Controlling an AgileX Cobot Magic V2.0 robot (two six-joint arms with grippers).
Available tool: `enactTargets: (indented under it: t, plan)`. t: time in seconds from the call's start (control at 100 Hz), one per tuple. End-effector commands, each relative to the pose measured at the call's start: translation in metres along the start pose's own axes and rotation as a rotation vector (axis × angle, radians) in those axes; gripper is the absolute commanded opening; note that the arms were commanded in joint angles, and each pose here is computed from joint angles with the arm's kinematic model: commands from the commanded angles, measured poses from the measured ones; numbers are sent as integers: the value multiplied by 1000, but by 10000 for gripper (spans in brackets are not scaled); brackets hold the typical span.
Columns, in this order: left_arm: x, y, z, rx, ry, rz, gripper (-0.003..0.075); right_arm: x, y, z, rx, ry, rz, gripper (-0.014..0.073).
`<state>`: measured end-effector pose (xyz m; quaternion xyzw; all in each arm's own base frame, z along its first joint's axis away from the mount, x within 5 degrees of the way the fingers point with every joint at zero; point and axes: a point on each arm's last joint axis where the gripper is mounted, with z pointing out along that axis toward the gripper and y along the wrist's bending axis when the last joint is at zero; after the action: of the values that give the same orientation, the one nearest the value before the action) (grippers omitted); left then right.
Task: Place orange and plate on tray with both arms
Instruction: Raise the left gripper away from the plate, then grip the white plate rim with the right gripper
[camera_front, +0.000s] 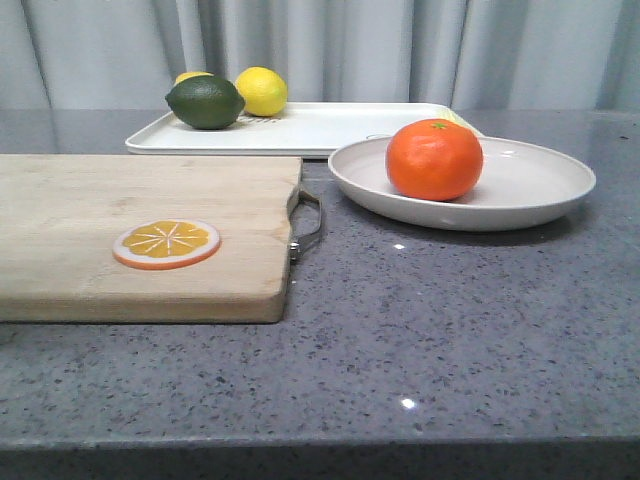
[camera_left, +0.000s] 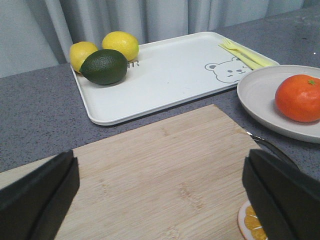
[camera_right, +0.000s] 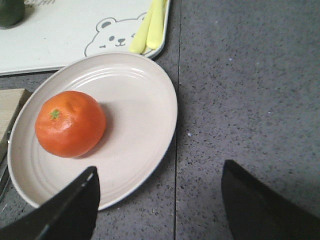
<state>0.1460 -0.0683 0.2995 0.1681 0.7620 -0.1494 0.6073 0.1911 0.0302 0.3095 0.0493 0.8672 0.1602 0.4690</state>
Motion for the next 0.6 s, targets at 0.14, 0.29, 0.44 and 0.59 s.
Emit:
enactTargets:
  t: [0.14,0.29,0.44,0.59]
  plan:
    - [-12,4,-3,-38,-56,-20,638,-29,3,53,-10,-12,78,517]
    - [-12,4,-3,-38,-56,-20,638,-33,10,85,-18,38,67,517]
    - [-12,4,-3,-38,-56,-20,638,-34,8,110,-7,86,75,517]
    - [-12,4,-3,-38,-56,-20,638,-30,6,122,2,120,84,517]
